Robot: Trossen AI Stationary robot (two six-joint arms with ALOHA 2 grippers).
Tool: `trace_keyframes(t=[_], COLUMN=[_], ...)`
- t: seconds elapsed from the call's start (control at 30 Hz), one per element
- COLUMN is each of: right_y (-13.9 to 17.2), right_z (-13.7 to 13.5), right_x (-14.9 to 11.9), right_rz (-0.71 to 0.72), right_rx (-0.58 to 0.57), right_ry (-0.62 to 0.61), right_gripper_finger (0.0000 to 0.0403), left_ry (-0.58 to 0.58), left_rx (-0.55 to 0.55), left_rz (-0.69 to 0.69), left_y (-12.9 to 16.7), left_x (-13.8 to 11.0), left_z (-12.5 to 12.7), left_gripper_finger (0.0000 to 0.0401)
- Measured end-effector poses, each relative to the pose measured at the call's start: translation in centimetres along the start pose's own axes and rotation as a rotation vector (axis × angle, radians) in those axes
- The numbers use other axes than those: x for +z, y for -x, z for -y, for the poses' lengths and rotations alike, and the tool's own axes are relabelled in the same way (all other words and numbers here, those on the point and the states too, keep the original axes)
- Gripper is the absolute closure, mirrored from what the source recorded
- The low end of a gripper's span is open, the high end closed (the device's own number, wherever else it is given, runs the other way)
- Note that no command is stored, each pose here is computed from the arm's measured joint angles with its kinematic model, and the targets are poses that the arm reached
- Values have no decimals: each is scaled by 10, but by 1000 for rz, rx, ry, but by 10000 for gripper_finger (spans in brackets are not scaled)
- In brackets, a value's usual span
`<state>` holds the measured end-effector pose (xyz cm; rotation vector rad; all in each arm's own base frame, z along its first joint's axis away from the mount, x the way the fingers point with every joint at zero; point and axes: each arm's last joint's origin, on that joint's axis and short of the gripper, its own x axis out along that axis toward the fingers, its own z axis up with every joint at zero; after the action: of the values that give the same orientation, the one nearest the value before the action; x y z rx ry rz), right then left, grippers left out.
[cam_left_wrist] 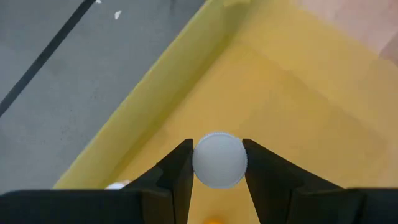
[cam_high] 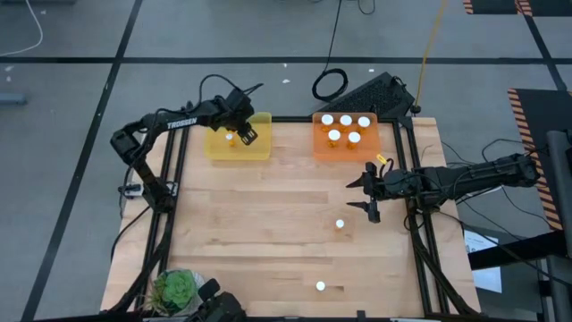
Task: Pick and place medicine bottles into bin by pill shape (circle, oval)
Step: Put the small yellow pill bottle into the transparent yellow bin
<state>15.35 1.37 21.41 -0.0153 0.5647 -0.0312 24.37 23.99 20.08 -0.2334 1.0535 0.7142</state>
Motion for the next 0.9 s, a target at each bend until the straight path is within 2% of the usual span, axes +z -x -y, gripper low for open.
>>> trace_keyframes(t=[0.37, 0.53, 0.9], right_y=[0, 0, 0], right_z=[0, 0, 0], right_x=[0, 0, 0], right_rz=[0, 0, 0], right_rx=[-1, -1, -1], right_ry=[4, 1, -1], right_gripper_finger=[148, 148, 148], left_ry=[82, 92, 92], left_rx=[23, 30, 33], left_rz=[34, 9, 13], left_y=[-16, -30, -32], left_x=[-8, -11, -10], left_z=[-1, -4, -5], left_gripper_finger=[268, 268, 267])
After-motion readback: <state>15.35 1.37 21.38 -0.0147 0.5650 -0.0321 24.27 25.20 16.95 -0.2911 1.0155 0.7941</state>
